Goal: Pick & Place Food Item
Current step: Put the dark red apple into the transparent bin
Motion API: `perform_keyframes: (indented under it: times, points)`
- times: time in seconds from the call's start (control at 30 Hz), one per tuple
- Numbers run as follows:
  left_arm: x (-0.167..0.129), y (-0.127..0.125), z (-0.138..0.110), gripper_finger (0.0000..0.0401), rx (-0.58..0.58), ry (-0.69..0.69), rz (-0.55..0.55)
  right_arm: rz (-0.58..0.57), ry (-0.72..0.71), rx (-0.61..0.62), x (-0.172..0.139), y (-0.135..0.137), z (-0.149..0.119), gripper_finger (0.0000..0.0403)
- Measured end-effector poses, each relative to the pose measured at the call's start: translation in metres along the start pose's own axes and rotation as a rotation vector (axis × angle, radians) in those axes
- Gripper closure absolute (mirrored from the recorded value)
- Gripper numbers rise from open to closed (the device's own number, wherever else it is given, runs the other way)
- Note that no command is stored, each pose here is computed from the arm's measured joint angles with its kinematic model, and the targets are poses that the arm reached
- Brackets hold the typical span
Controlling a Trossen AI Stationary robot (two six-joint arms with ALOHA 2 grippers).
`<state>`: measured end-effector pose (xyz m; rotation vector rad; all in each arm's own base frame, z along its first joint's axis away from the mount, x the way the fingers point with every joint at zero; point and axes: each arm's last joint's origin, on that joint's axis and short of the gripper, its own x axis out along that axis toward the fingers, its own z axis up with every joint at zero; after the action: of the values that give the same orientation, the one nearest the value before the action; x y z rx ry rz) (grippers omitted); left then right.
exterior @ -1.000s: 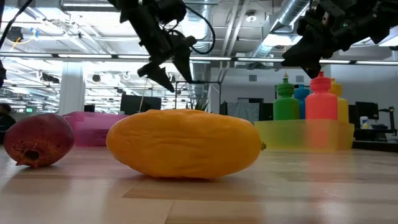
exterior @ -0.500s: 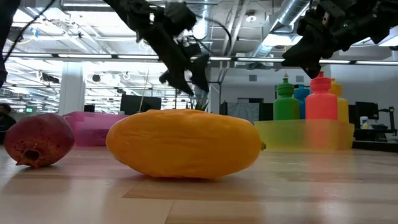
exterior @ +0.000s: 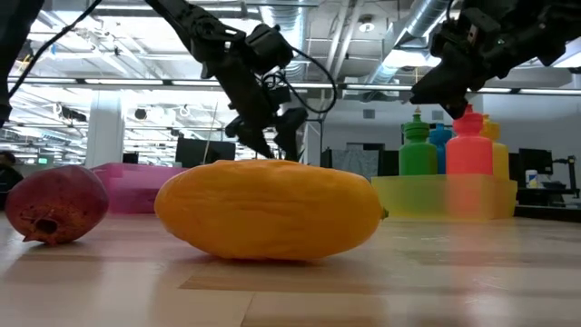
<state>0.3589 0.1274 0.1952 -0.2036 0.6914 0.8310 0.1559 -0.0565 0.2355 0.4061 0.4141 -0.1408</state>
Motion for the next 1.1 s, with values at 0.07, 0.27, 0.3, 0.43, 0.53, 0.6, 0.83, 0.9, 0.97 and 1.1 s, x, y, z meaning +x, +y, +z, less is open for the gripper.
perform_keyframes:
  times: [0.07, 0.27, 0.3, 0.43, 0.53, 0.6, 0.83, 0.9, 0.97, 1.1]
  points:
    - [0.0, -0.002, -0.006, 0.0086, -0.017, 0.014, -0.001, -0.004, 0.011, 0.004, 0.002, -0.001, -0.001, 0.0305]
    - [0.001, -0.006, -0.025, 0.0086, -0.023, 0.026, -0.009, -0.003, 0.011, 0.005, 0.002, -0.001, -0.001, 0.0305]
    - [0.002, -0.007, -0.028, 0.0086, -0.023, 0.02, -0.013, -0.003, 0.011, 0.005, 0.002, -0.001, -0.001, 0.0305]
    - [0.003, -0.006, -0.04, 0.0086, -0.042, 0.03, 0.011, -0.003, 0.01, 0.006, 0.002, -0.001, -0.001, 0.0305]
    - [0.004, -0.003, -0.047, 0.0089, -0.045, 0.044, 0.026, -0.003, 0.011, 0.006, 0.002, -0.001, -0.001, 0.0305]
    - [0.005, -0.003, -0.049, 0.0097, -0.045, 0.044, 0.028, -0.003, 0.011, 0.006, 0.002, -0.001, -0.001, 0.0305]
    - [0.006, -0.003, -0.052, 0.0148, -0.056, 0.045, 0.029, -0.003, 0.011, 0.015, 0.002, -0.001, -0.001, 0.0305]
    - [0.007, -0.003, -0.052, 0.0164, -0.059, 0.041, 0.027, -0.003, 0.011, 0.015, 0.002, -0.001, -0.001, 0.0305]
    - [0.005, -0.005, -0.052, 0.0172, -0.069, 0.04, 0.023, -0.003, 0.011, 0.015, 0.002, -0.001, -0.001, 0.0305]
    - [0.003, -0.008, -0.053, 0.0173, -0.076, 0.038, 0.014, -0.003, 0.012, 0.015, 0.002, -0.001, -0.001, 0.0305]
